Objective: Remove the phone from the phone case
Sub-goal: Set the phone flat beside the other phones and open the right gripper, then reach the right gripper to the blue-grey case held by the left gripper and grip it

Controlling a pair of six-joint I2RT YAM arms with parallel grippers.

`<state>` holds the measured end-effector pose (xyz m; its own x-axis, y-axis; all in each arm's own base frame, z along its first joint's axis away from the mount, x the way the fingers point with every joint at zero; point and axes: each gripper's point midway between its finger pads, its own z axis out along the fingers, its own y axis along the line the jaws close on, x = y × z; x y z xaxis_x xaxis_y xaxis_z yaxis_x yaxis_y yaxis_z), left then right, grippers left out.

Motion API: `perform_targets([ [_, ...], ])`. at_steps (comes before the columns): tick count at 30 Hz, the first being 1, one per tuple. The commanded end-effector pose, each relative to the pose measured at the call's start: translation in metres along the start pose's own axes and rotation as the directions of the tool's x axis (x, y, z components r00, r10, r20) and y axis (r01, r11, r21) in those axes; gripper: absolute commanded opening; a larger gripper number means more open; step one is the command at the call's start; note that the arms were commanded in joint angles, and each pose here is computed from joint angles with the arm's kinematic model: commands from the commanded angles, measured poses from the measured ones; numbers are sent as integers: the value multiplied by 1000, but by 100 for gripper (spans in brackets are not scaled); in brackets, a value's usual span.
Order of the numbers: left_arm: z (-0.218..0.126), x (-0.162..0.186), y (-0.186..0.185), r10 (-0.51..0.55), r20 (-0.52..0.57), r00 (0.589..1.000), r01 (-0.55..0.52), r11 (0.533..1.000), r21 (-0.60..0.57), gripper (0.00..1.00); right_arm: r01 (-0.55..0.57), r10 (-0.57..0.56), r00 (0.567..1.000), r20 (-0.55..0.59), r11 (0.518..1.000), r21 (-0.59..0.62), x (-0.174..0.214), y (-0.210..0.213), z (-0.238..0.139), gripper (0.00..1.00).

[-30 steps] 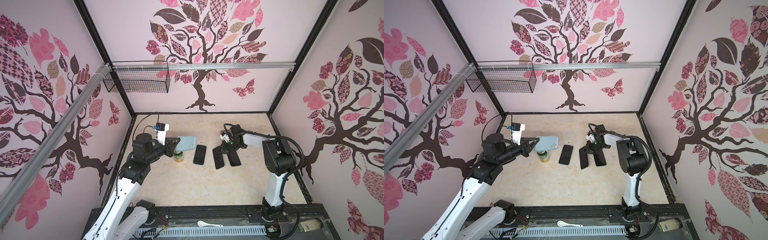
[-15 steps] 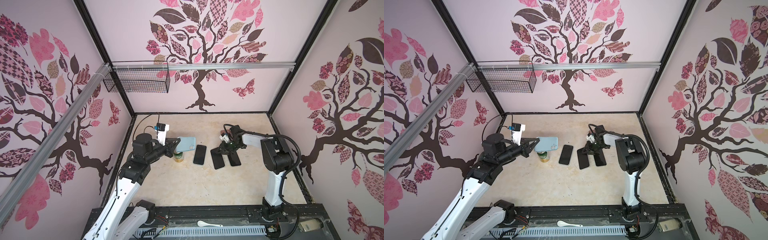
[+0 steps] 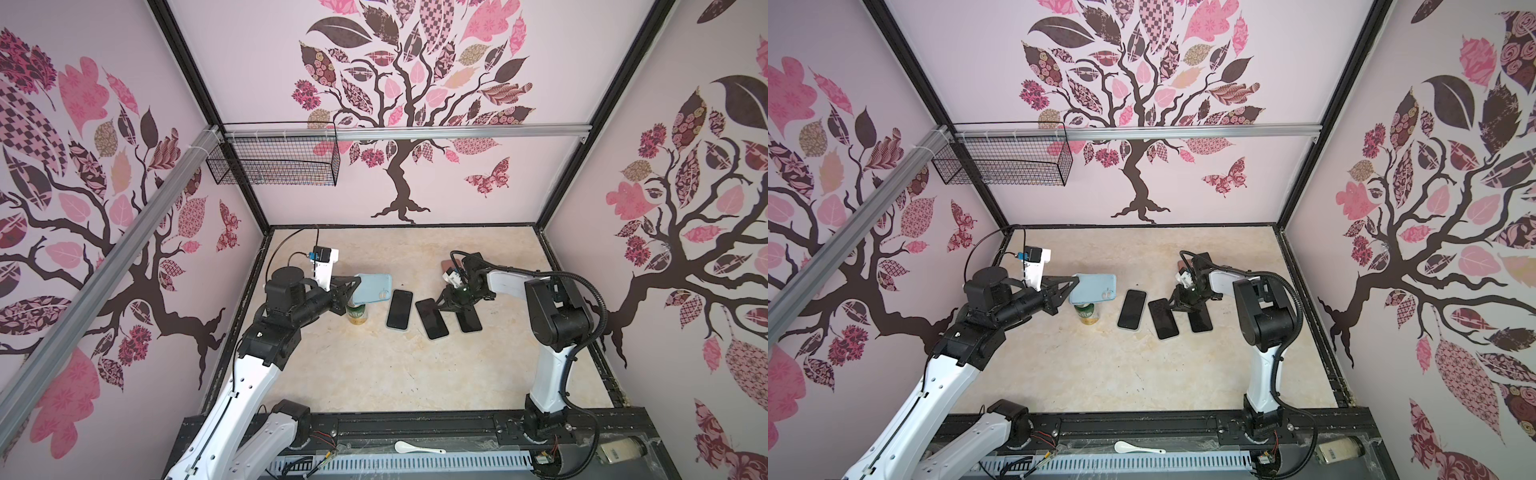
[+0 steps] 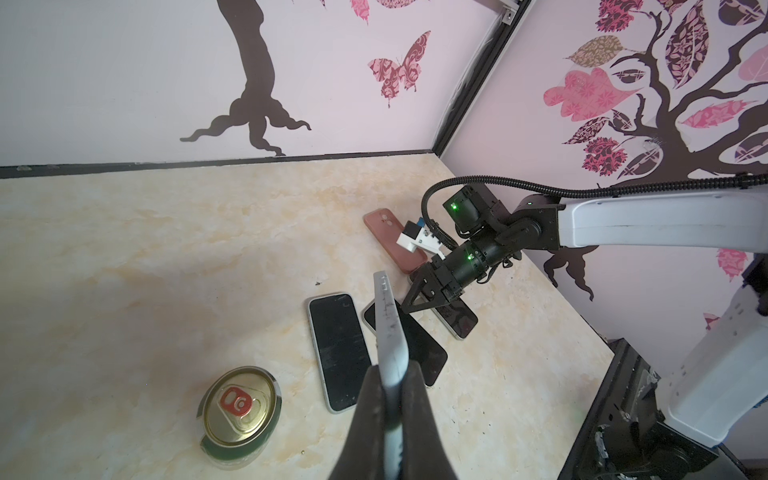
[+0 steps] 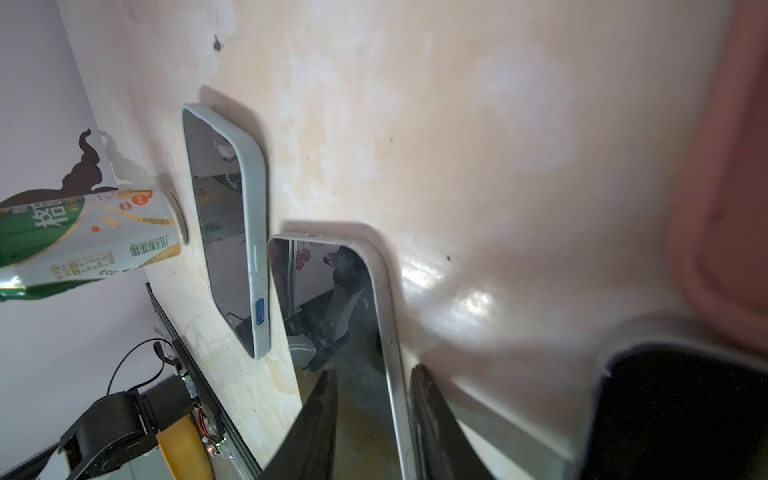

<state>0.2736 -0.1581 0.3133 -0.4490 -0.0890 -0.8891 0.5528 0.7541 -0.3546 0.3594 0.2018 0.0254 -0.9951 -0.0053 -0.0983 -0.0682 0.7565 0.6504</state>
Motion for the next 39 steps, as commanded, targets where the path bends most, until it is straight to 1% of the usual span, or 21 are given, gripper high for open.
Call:
perform_targets([
  [1,0,6,0,-5,0,1000,5,1000,10,0,-34,34,999,-2,997,75,15,-14,-7,39],
  [6,0,6,0,-10,-1,1000,10,1000,14,0,-49,50,999,-20,997,56,38,-14,-9,42],
  [12,2,6,-1,-16,-3,1000,16,1000,24,0,-62,63,998,-32,998,22,64,-10,-14,43],
  [16,4,6,-1,-25,-1,1000,25,999,33,0,-57,56,996,-64,998,-17,79,-2,-11,43],
  [23,3,6,-2,-40,9,999,40,999,37,0,-48,39,995,-93,994,-99,90,16,-7,43],
  [25,3,6,-5,-29,10,1000,29,998,56,0,-40,34,997,-76,996,-82,88,16,-10,43],
  [27,2,7,-8,-20,6,1000,19,997,70,0,-26,26,1000,-1,1000,12,79,7,-21,43],
  [29,3,8,-13,-19,10,1000,18,996,87,0,-22,8,992,124,994,106,64,2,-40,45],
  [31,6,11,-24,-1,27,1000,-2,994,107,0,-17,-19,966,259,990,137,51,9,-64,48],
  [34,15,16,-42,43,71,997,-50,995,92,0,-57,-15,894,447,987,147,34,19,-101,56],
  [37,22,10,-55,55,147,988,-62,997,41,0,-84,12,813,582,992,97,22,35,-133,75],
  [39,27,6,-64,73,192,979,-76,997,8,0,-96,49,747,663,995,35,15,47,-154,94],
])
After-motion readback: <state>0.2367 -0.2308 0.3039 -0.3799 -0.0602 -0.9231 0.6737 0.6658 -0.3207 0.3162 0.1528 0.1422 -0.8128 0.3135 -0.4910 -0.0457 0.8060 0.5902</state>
